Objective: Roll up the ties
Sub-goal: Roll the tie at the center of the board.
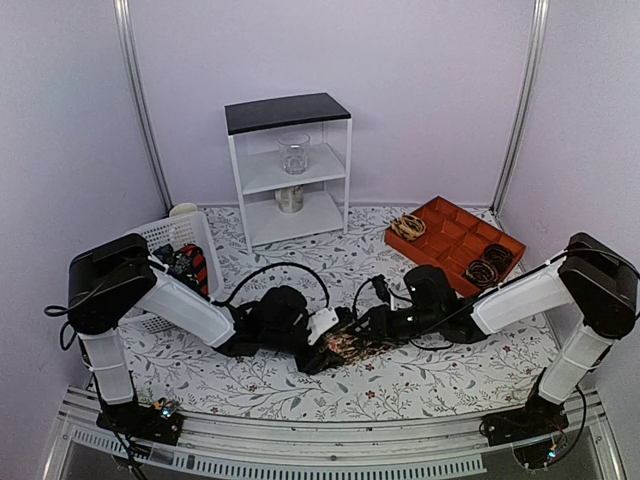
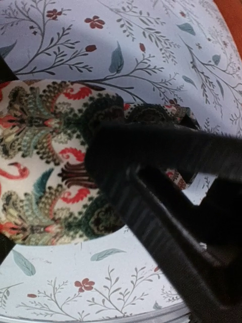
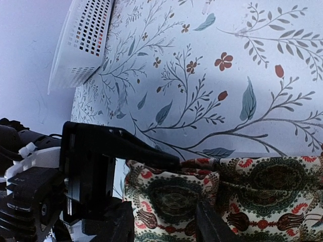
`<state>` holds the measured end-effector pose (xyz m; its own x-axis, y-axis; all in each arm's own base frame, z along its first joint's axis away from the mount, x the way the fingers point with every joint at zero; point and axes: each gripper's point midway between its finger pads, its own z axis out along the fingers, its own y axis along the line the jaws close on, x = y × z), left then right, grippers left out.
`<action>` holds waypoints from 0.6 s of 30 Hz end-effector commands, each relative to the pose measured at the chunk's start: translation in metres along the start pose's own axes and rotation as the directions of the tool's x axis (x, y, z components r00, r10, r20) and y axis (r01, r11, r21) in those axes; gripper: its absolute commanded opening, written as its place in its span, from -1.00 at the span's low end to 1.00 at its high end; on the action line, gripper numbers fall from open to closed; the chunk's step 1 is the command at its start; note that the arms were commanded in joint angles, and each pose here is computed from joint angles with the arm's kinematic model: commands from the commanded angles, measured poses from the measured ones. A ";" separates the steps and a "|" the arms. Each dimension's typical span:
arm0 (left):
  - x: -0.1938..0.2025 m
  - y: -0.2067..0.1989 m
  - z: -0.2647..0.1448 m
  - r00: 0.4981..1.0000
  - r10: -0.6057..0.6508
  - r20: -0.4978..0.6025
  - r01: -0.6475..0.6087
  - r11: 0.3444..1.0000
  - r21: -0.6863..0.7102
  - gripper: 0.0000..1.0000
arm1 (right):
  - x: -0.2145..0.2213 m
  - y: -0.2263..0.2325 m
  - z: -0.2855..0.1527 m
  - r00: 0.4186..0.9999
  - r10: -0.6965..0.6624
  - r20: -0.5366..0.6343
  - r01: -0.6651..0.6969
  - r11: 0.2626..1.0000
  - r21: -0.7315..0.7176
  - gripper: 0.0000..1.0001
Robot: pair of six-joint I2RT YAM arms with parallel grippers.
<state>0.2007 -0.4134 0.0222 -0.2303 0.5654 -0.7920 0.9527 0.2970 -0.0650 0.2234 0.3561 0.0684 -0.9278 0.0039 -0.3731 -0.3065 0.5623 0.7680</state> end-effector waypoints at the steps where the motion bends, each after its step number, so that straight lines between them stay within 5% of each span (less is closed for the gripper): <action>1: -0.002 0.003 -0.006 1.000 -0.013 0.005 0.014 0.999 -0.035 0.29 | 0.009 -0.018 0.008 1.000 0.002 -0.023 0.000 0.997 0.076 -0.24; 6: -0.004 0.007 -0.015 0.999 -0.048 -0.020 0.046 0.996 -0.071 0.44 | 0.002 -0.028 0.007 0.999 -0.042 0.015 0.040 0.992 0.124 -0.45; 13: 0.006 0.000 -0.040 0.996 -0.090 -0.028 0.088 0.993 -0.075 0.45 | 0.001 -0.032 0.005 0.997 -0.077 0.027 0.073 0.991 0.115 -0.48; 16: 0.010 -0.001 -0.049 0.993 -0.120 -0.018 0.118 0.989 -0.087 0.31 | 0.004 -0.037 0.005 0.998 -0.066 0.024 0.063 0.992 0.107 -0.49; 18: 0.016 0.002 -0.050 0.990 -0.139 -0.020 0.137 0.985 -0.106 -0.12 | 0.006 -0.038 0.006 0.998 -0.065 0.019 0.062 0.992 0.107 -0.49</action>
<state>0.1944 -0.3771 0.0475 -0.3198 0.5345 -0.7823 0.9080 0.4089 -0.0918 0.2313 0.3457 0.0503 -0.9012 -0.0056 -0.4335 -0.3403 0.6287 0.6992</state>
